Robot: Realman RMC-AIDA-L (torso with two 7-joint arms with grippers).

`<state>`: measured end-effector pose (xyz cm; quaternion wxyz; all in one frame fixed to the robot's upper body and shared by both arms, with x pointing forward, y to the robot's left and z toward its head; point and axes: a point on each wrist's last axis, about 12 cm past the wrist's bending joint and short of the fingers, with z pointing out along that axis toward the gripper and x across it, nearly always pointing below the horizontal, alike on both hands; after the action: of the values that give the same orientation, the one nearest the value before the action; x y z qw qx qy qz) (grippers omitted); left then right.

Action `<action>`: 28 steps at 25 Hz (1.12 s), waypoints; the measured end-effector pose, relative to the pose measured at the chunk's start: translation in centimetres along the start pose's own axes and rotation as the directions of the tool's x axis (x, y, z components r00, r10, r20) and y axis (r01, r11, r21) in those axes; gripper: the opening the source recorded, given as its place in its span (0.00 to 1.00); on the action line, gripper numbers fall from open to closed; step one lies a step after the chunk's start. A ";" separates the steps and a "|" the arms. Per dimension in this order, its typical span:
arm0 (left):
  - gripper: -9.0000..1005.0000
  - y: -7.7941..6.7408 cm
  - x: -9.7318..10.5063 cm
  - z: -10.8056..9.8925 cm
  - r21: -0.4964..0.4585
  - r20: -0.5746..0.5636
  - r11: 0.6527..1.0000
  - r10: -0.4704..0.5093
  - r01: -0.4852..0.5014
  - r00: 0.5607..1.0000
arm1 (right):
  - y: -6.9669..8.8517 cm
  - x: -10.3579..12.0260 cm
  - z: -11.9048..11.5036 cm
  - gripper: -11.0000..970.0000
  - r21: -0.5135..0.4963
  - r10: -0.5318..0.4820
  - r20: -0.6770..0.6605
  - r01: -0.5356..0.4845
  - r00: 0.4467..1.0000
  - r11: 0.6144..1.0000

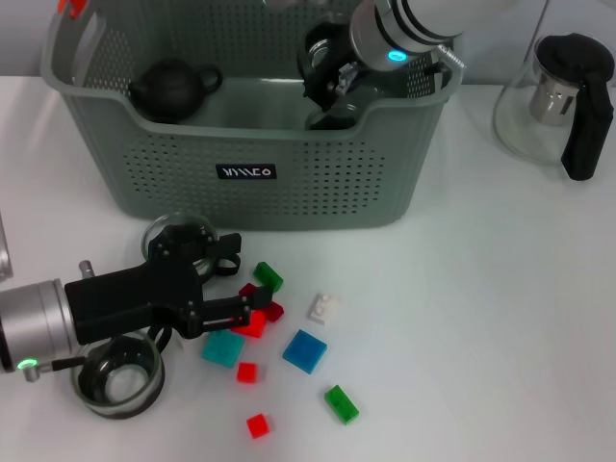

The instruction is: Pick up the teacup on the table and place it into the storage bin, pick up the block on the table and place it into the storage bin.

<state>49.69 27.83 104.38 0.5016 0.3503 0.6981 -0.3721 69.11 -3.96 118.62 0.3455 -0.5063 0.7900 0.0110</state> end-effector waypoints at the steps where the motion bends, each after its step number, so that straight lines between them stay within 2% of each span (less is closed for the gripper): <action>1: 0.84 0.0 0.0 0.0 0.001 0.000 1.000 0.000 0.000 1.000 | 0.0 0.1 0.0 0.07 -0.001 0.006 0.001 -0.006 1.000 1.000; 23: 0.84 -0.1 0.1 0.0 -0.001 0.001 1.000 -0.003 0.003 1.000 | 0.1 0.9 0.1 0.09 -0.021 0.013 -0.033 -0.014 0.999 1.000; 28: 0.84 -0.2 0.2 0.0 -0.003 0.001 1.000 -0.008 0.008 1.000 | -0.2 0.4 -0.2 0.29 -0.011 0.030 -0.007 -0.030 1.000 0.999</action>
<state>49.43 27.77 104.18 0.5008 0.3466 0.6998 -0.3732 69.02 -4.44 118.60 0.3397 -0.4964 0.7986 0.0188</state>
